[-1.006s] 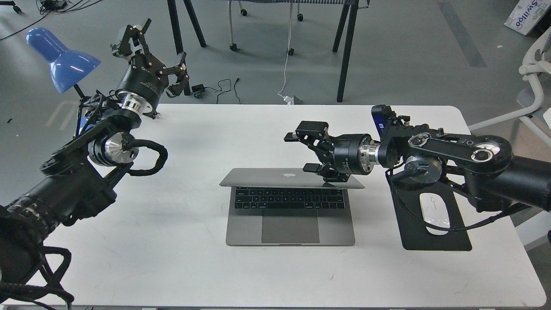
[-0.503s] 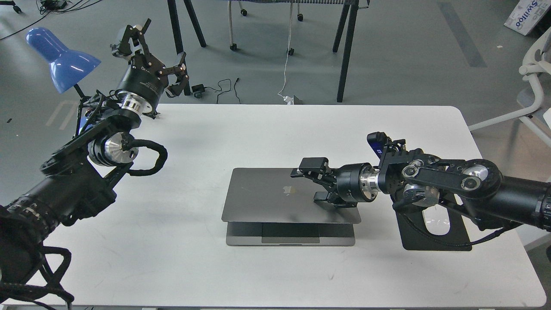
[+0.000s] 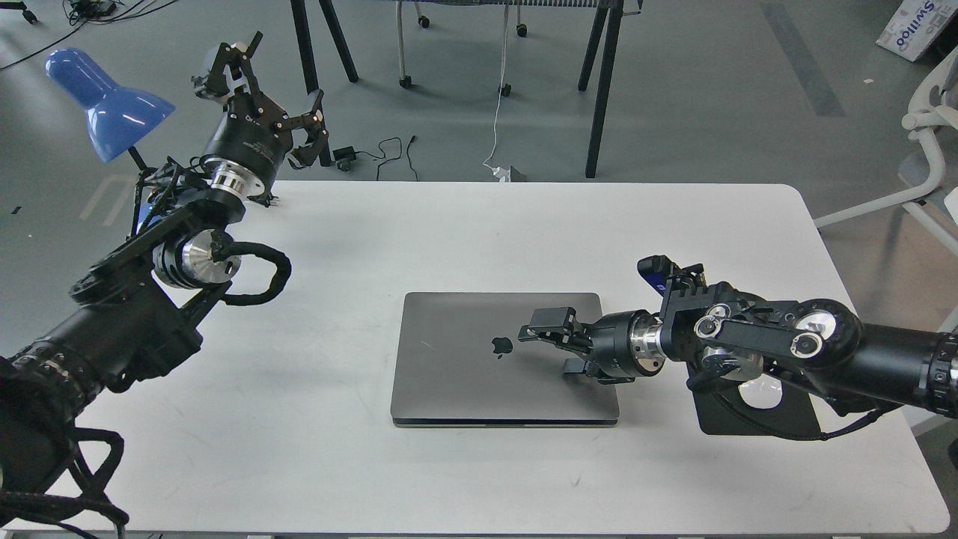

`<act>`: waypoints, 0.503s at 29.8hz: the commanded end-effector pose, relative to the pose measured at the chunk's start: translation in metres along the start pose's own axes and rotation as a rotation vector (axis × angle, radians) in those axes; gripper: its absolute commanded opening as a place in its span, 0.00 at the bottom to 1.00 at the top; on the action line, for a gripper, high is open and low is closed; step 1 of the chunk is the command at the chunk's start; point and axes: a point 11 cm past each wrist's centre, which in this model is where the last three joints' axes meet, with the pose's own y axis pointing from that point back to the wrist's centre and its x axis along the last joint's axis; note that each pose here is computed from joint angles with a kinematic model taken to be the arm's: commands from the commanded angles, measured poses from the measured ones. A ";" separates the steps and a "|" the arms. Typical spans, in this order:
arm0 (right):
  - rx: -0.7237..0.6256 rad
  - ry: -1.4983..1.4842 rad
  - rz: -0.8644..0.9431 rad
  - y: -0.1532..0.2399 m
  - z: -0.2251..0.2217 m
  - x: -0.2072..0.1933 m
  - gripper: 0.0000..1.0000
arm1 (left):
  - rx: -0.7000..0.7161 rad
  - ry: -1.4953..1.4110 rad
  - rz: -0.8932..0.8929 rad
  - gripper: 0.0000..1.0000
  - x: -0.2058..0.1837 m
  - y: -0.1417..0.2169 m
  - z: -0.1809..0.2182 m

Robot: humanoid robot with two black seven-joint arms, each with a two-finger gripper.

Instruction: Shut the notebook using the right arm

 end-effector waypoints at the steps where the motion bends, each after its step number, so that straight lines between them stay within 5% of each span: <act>1: -0.005 0.001 0.003 -0.003 0.001 -0.002 1.00 | 0.001 0.000 0.002 1.00 0.001 0.001 -0.001; 15: 0.125 0.029 0.108 0.018 -0.061 0.043 1.00 | 0.000 0.000 0.000 1.00 0.000 0.000 0.000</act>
